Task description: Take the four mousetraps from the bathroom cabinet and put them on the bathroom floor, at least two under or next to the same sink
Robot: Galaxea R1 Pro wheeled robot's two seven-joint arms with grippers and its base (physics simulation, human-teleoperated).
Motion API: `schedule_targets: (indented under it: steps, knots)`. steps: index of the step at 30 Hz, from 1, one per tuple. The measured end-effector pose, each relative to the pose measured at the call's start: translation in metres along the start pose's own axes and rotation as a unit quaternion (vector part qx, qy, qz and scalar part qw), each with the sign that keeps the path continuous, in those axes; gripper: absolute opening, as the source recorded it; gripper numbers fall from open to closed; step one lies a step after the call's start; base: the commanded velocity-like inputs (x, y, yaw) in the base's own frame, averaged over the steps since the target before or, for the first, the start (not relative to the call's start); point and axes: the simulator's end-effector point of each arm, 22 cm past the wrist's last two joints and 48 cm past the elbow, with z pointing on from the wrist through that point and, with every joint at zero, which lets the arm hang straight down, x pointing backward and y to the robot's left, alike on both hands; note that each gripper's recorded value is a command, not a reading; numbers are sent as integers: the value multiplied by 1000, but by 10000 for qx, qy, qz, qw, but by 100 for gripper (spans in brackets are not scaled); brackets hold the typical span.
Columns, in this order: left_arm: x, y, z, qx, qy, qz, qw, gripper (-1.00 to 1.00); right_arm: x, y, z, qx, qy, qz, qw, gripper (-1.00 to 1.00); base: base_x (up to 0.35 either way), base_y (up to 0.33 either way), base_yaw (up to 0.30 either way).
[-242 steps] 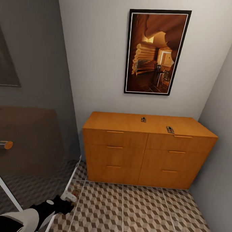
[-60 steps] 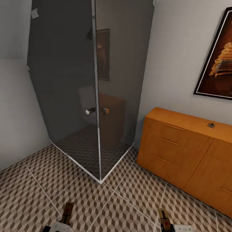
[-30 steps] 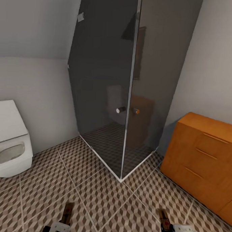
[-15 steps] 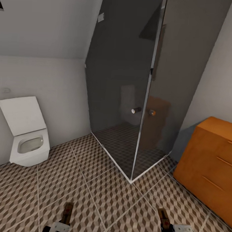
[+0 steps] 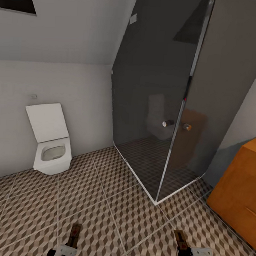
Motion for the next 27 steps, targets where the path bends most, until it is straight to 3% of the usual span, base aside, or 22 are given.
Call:
schedule_targets:
  steps: [27]
  knots:
    - [3,-1,0,9,35,-1,10000,-100,3,0,0,-2,28,-3,10000,-100,0,0,261]
